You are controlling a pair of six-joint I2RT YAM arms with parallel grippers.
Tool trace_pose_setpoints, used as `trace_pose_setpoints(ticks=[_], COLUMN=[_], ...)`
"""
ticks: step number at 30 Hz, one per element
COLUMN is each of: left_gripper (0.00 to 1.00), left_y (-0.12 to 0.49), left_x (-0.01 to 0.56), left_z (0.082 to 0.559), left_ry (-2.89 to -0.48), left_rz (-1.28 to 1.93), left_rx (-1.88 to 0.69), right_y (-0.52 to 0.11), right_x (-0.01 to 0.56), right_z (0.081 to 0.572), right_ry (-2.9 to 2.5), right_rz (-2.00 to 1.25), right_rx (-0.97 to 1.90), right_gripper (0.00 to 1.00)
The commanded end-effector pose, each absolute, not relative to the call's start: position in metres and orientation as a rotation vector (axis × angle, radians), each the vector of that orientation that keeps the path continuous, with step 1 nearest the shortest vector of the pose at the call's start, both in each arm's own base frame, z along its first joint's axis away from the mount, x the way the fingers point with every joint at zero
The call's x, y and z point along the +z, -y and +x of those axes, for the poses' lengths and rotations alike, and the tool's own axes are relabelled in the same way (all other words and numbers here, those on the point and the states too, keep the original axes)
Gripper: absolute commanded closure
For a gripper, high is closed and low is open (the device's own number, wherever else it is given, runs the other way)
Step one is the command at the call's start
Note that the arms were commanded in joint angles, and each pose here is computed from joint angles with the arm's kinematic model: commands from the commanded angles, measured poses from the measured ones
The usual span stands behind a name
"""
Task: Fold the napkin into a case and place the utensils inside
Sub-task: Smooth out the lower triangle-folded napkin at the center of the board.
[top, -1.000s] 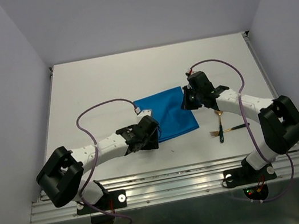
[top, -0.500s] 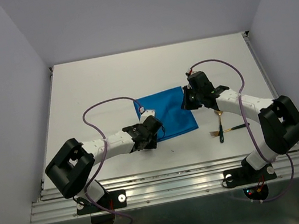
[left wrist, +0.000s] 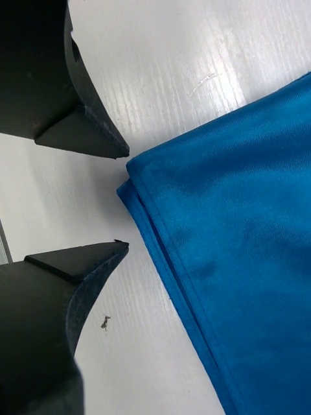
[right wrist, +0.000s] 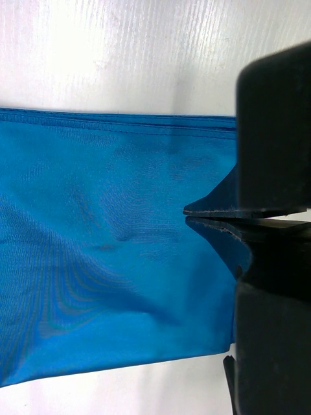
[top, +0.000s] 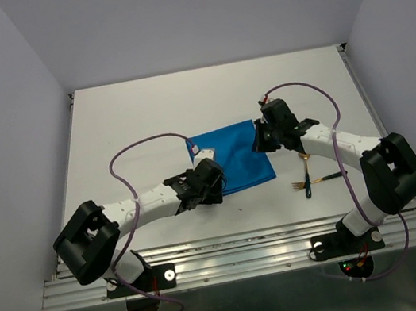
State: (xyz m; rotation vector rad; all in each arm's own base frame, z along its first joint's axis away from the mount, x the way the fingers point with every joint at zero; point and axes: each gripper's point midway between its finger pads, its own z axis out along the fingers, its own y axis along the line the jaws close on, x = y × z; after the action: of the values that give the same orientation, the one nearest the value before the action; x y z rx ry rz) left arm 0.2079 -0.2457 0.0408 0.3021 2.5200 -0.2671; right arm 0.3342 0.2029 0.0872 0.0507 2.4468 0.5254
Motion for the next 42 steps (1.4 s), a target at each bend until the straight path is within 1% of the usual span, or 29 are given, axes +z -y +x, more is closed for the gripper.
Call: trace_pose_setpoints(ticks=[1,2,3,10,11,16,17,19,22,23,25,26,28,29,33,34,36,38,40,42], left_gripper=[0.36,0.4,0.4,0.41,0.43,0.5,0.52,0.54,0.63,0.7,0.75,0.85,0.94,1.0,1.0,0.89,0.78,0.59,0.51,0.51], left_y=[0.242,0.24,0.242,0.233,0.232,0.229,0.23,0.231,0.233,0.233,0.232,0.233,0.234,0.234,0.234,0.232,0.229,0.231,0.232,0.233], left_x=[0.047,0.046,0.044,0.027,0.025,0.017,0.017,0.018,0.019,0.019,0.017,0.017,0.016,0.016,0.021,0.023,0.028,0.046,0.068,0.091], left_z=[0.217,0.219,0.22,0.223,0.223,0.225,0.227,0.228,0.23,0.23,0.231,0.231,0.231,0.23,0.229,0.229,0.225,0.225,0.226,0.23], left_ry=[-2.49,-2.49,-2.492,-2.525,-2.527,-2.53,-2.523,-2.515,-2.505,-2.505,-2.508,-2.509,-2.513,-2.517,-2.52,-2.521,-2.532,-2.506,-2.467,-2.417], left_rz=[0.214,0.193,0.187,0.139,0.134,0.112,0.111,0.116,0.123,0.125,0.132,0.134,0.141,0.143,0.145,0.138,0.137,0.128,0.122,0.107], left_rx=[-0.24,-0.234,-0.24,-0.173,-0.169,-0.153,-0.159,-0.164,-0.17,-0.167,-0.152,-0.151,-0.153,-0.159,-0.16,-0.154,-0.144,-0.194,-0.239,-0.281], right_y=[-0.21,-0.213,-0.213,-0.213,-0.213,-0.216,-0.217,-0.217,-0.216,-0.216,-0.216,-0.216,-0.216,-0.219,-0.219,-0.22,-0.221,-0.223,-0.223,-0.224], right_x=[0.11,0.11,0.111,0.111,0.111,0.108,0.108,0.108,0.108,0.108,0.107,0.107,0.107,0.107,0.107,0.108,0.112,0.114,0.115,0.113], right_z=[0.344,0.341,0.341,0.34,0.34,0.338,0.338,0.338,0.338,0.338,0.338,0.338,0.338,0.336,0.336,0.336,0.337,0.335,0.335,0.336], right_ry=[-2.382,-2.383,-2.383,-2.383,-2.383,-2.391,-2.39,-2.39,-2.391,-2.391,-2.392,-2.392,-2.391,-2.394,-2.393,-2.391,-2.387,-2.389,-2.387,-2.391], right_rz=[0.05,0.038,0.038,0.041,0.041,0.031,0.031,0.031,0.032,0.032,0.034,0.035,0.035,0.025,0.024,0.022,0.014,-0.002,-0.008,-0.009], right_rx=[0.568,0.574,0.574,0.578,0.578,0.581,0.582,0.582,0.58,0.58,0.578,0.578,0.581,0.583,0.585,0.587,0.592,0.592,0.59,0.588], right_gripper=[0.96,0.96,0.96,0.96,0.96,0.96,0.96,0.96,0.96,0.96,0.96,0.96,0.96,0.96,0.97,0.96,0.96,0.96,0.96,0.96])
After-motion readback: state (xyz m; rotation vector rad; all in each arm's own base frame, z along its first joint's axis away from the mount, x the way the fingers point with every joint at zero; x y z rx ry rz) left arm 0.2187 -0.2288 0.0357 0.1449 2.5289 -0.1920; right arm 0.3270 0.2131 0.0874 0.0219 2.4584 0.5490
